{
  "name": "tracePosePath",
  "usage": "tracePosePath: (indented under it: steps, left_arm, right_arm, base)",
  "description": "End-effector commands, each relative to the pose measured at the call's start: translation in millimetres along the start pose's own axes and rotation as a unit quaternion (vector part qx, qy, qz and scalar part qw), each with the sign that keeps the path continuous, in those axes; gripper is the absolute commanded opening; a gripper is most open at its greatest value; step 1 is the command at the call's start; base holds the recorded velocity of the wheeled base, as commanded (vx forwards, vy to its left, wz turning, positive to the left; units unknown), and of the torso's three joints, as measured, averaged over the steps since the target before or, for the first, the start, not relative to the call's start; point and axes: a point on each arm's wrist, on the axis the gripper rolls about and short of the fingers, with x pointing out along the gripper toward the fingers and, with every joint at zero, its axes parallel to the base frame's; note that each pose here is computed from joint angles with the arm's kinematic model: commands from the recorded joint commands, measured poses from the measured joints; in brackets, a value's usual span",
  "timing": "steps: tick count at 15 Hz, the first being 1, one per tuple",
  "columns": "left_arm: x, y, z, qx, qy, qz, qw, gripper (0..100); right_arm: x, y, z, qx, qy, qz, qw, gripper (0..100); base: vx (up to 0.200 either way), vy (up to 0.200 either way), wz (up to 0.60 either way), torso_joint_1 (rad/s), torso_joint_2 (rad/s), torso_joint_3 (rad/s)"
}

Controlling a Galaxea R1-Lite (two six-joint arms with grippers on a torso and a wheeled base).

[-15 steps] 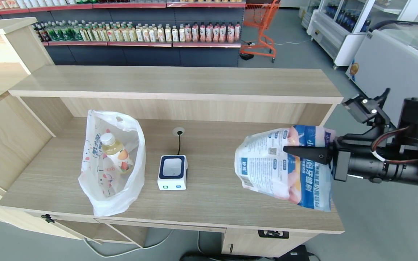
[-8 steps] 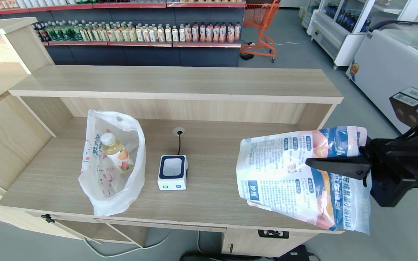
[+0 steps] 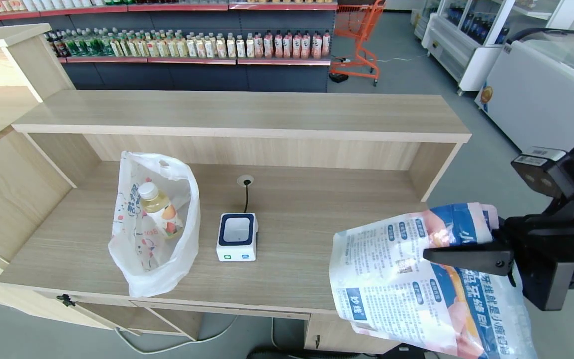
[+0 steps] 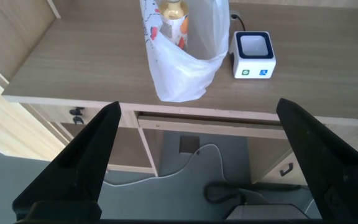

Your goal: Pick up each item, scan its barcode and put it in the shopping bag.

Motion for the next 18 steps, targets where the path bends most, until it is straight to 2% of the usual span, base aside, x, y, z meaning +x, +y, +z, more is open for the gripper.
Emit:
tracePosePath:
  steps: [1, 4, 11, 18]
  left_arm:
    - [0.0, 0.0, 0.0, 0.0, 0.0, 0.0, 1.0, 100]
    - [0.0, 0.0, 0.0, 0.0, 0.0, 0.0, 1.0, 100]
    - [0.0, 0.0, 0.0, 0.0, 0.0, 0.0, 1.0, 100]
    - [0.0, 0.0, 0.0, 0.0, 0.0, 0.0, 1.0, 100]
  right_arm:
    - [1.5, 5.9, 1.0, 0.001, 0.002, 0.008, 1.0, 0]
    - [4.5, 0.9, 0.7, 0.011, 0.005, 0.01, 1.0, 0]
    - [1.1, 4.4, 6.0, 0.114, -0.001, 0.004, 0.994, 0]
    - [-0.1, -1.5, 1.1, 0.148, 0.001, -0.007, 0.989, 0]
  base:
    - [0.0, 0.0, 0.0, 0.0, 0.0, 0.0]
    - [0.0, 0.0, 0.0, 0.0, 0.0, 0.0]
    - [0.0, 0.0, 0.0, 0.0, 0.0, 0.0]
    - [0.0, 0.0, 0.0, 0.0, 0.0, 0.0]
